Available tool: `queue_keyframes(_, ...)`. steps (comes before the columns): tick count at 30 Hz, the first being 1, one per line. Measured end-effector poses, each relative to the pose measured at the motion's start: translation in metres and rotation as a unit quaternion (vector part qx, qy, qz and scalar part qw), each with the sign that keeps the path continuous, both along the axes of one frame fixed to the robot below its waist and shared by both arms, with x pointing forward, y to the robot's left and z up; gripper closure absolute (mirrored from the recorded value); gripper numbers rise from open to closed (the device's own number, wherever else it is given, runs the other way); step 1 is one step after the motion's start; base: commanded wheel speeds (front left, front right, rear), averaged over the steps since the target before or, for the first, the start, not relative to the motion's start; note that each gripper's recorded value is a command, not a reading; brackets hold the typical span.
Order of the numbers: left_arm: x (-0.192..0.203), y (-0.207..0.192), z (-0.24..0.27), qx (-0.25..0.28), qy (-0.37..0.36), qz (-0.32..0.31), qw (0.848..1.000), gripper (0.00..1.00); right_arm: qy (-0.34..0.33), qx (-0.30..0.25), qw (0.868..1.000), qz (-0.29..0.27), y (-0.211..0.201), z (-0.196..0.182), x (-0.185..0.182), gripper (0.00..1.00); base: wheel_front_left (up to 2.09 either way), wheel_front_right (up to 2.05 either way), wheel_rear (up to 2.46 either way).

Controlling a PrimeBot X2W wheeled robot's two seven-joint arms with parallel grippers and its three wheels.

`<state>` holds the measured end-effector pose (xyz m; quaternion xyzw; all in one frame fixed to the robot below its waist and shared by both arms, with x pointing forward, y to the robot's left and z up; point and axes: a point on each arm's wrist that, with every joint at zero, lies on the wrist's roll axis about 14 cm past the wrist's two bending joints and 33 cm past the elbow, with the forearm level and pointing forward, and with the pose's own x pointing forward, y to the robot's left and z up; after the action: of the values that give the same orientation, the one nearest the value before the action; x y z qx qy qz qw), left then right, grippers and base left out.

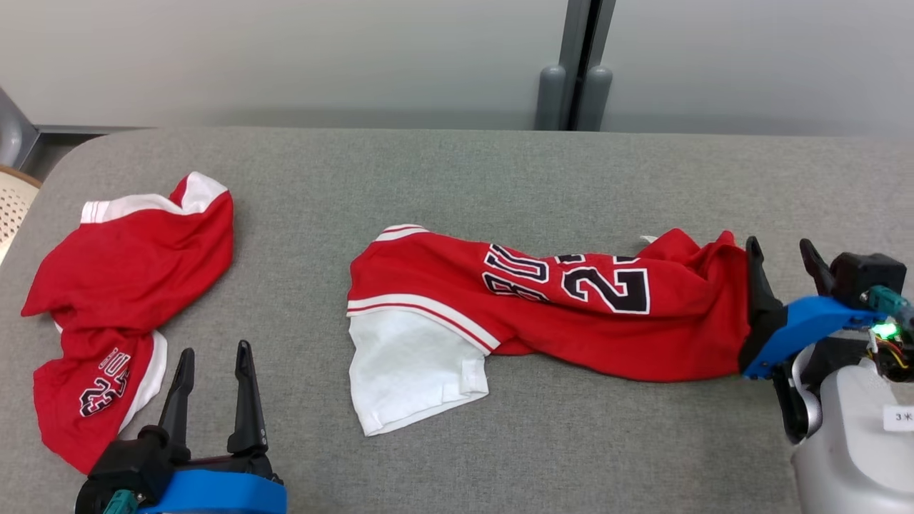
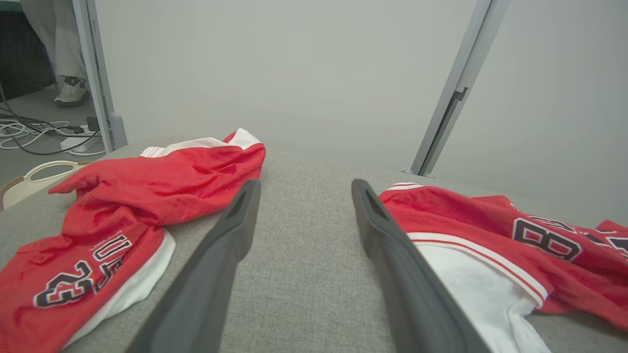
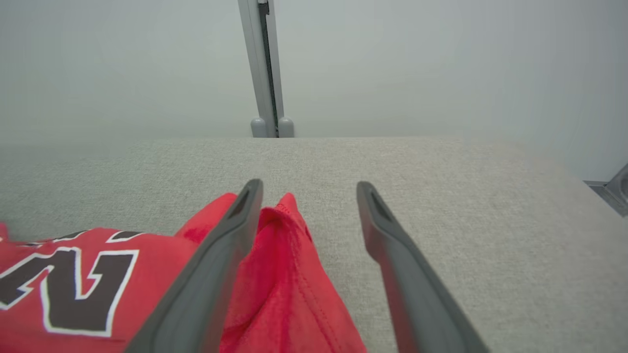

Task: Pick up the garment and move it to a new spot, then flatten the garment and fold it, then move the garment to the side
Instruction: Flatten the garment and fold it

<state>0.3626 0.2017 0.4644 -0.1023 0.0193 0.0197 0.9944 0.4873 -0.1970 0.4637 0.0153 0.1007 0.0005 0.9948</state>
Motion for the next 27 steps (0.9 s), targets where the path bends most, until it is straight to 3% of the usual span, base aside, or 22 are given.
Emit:
queue_keyframes(11,-0.009,-0.012,0.008,0.0,-0.013,-0.019,1.0,0.0,-0.142,-0.01,0.99,0.007,-0.003,0.057,-0.065,0.0,0.0,0.0,0.0)
queue_keyframes(18,-0.014,-0.02,0.005,0.003,-0.007,-0.033,0.999,0.0,-0.129,-0.005,0.992,0.001,-0.005,0.049,-0.106,0.0,0.0,0.0,0.0)
queue_keyframes(27,-0.011,-0.032,0.003,0.011,-0.004,-0.058,0.998,0.0,-0.111,0.016,0.994,0.002,-0.001,0.045,-0.125,0.0,0.0,0.0,0.0)
